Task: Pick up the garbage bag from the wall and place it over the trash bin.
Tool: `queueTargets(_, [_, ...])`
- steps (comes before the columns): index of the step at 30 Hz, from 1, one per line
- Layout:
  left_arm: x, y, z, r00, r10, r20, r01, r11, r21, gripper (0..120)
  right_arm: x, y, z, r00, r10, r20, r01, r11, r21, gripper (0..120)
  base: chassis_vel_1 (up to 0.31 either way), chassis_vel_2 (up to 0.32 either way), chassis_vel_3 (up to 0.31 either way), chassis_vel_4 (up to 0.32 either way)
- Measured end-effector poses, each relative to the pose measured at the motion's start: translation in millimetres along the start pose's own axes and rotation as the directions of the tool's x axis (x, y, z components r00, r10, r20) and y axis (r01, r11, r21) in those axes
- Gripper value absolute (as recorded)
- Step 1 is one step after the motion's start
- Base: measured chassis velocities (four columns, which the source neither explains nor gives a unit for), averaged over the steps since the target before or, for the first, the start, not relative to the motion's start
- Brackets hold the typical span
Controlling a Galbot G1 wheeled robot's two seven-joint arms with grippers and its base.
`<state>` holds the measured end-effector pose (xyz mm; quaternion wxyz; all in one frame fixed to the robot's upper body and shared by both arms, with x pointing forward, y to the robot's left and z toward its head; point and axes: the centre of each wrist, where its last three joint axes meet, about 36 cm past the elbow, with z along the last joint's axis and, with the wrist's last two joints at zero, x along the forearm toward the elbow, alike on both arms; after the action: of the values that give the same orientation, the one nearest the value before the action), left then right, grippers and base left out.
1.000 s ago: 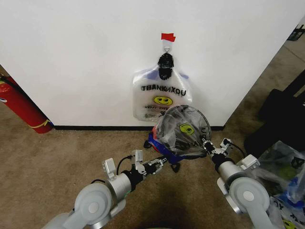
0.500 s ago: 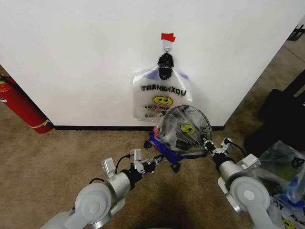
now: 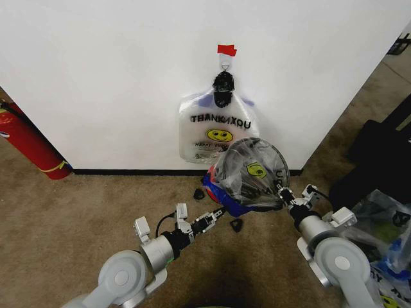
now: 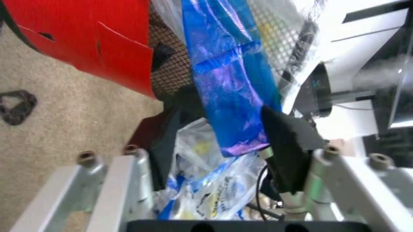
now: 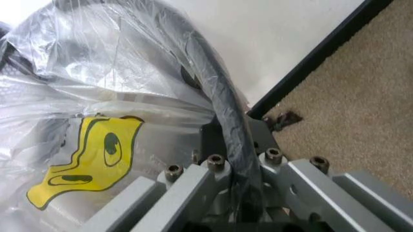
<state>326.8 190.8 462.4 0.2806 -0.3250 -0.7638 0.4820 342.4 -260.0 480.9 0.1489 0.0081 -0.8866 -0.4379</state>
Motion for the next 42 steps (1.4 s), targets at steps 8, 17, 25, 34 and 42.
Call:
queueTargets(8, [-3.0,5.7,9.6,1.0,0.005,-0.001,-0.005,1.0,0.004,45,0.3,1.5,0.8,1.0,0.001,-0.003,-0.001,1.0,0.001,0,0.0,0.0,0.0,0.0])
queueTargets(17, [-12.3,-1.4,17.5,0.999,0.043,0.021,-0.044,0.998,0.044,11,-1.0,-0.8,3.0,1.0,0.013,-0.003,-0.013,1.0,0.004,0,0.0,0.0,0.0,0.0])
queueTargets(25, [-16.3,-1.8,19.7,0.999,0.048,0.021,-0.049,0.998,0.048,0,-3.0,-2.8,3.4,1.0,0.021,-0.001,-0.021,1.0,0.006,0,0.0,0.0,0.0,0.0])
queueTargets(34, [-7.4,20.5,25.2,0.998,-0.062,0.025,0.064,0.992,-0.11,0,-4.0,-2.5,1.7,1.0,0.018,0.006,-0.018,1.0,0.0,0,0.0,0.0,0.0,0.0])
queueTargets(42, [-27.8,32.8,45.7,0.974,-0.221,0.047,0.224,0.928,-0.298,0,1.6,2.7,11.8,1.0,0.009,-0.005,-0.009,1.0,-0.019,0,0.0,0.0,0.0,0.0])
